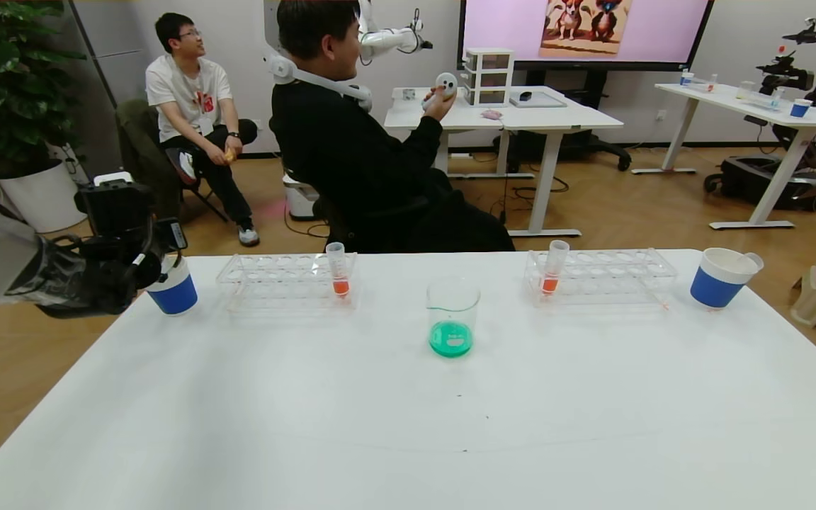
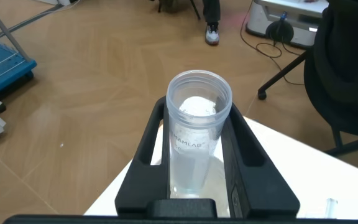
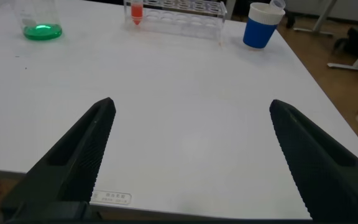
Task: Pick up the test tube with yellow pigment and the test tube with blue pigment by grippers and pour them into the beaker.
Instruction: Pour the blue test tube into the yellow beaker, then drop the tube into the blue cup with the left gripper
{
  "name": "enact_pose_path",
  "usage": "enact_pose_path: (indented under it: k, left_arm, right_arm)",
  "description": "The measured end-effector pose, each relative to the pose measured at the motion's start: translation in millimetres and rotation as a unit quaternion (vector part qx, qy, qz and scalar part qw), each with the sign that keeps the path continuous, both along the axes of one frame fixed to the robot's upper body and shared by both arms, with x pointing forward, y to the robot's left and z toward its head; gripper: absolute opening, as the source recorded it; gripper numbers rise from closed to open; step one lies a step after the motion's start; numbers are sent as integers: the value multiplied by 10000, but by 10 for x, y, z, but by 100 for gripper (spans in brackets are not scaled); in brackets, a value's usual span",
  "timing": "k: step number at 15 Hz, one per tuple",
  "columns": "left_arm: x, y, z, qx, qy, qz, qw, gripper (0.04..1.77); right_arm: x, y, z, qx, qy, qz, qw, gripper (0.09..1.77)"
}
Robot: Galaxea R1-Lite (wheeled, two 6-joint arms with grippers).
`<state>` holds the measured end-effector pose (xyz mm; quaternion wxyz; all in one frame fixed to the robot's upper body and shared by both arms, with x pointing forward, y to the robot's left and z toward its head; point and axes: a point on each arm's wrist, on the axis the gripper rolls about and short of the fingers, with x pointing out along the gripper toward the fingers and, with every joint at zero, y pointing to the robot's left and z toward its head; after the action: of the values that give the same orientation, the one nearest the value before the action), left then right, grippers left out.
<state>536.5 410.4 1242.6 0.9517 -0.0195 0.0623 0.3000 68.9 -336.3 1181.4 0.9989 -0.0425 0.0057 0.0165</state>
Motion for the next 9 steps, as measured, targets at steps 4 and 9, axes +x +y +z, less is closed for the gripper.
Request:
enact_pose_path:
  k: [4,9]
  left_arm:
    - [-26,-31,-225,-21,163,9,9999,50]
    - [-49,-6,-277,-25,186,29,9998,129]
  right_arm:
    - [0,0,0,2,0,2,10000,173]
    - [0,0,0,0,0,0,10000,173]
